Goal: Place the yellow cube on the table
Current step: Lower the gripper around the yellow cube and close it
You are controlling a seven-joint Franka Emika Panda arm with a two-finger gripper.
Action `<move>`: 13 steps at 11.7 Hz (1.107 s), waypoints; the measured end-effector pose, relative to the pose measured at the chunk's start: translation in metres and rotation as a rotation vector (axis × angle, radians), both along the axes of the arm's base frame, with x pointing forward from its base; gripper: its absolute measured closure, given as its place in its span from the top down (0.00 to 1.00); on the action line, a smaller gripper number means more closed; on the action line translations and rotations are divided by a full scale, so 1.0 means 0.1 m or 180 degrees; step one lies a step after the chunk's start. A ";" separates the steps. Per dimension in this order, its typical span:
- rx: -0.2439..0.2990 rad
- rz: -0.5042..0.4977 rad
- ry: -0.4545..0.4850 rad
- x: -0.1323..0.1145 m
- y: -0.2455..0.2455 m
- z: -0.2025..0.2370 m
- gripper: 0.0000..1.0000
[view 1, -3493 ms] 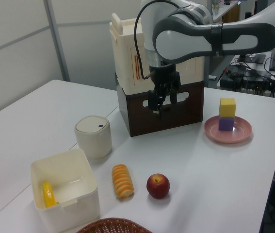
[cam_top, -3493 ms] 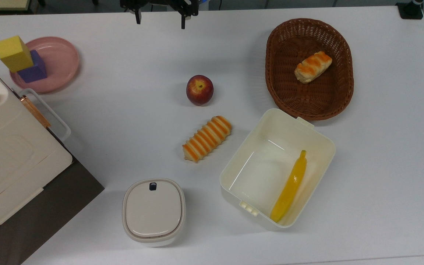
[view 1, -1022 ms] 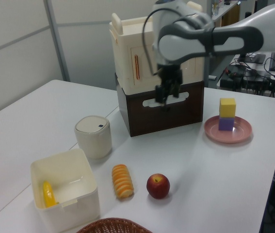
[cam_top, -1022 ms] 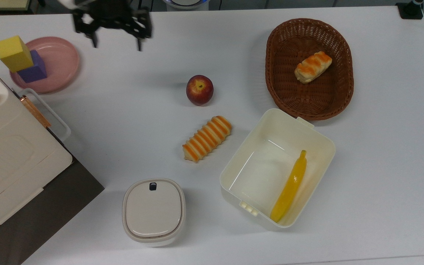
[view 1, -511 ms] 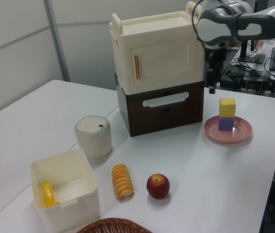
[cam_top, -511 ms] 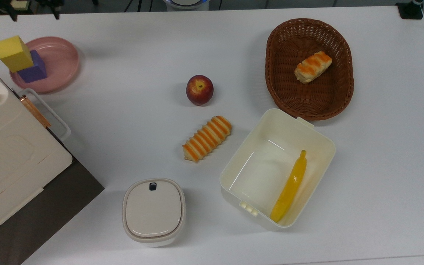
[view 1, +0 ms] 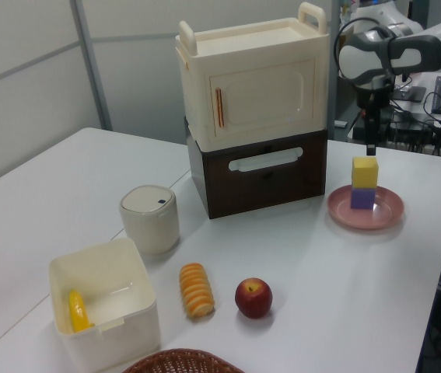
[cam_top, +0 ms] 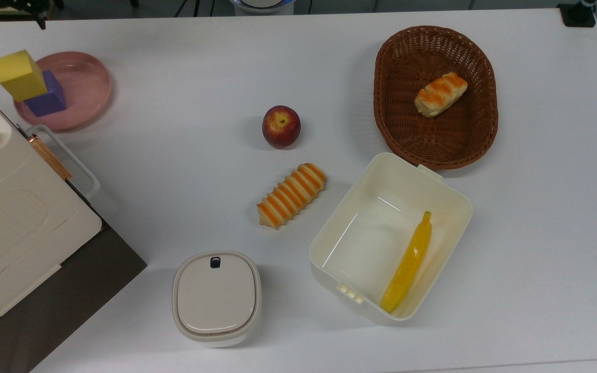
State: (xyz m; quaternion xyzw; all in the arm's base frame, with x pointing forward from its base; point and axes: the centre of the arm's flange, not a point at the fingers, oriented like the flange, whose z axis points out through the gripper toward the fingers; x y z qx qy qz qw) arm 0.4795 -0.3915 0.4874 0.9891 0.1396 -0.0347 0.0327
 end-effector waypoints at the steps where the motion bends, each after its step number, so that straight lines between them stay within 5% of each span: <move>1: -0.0016 0.0056 -0.0011 0.00 -0.09 -0.09 1.00; 10: -0.0030 0.0307 0.0003 0.11 -0.35 -0.68 1.00; 13: 0.0000 0.0310 0.0038 0.12 -0.36 -0.77 0.82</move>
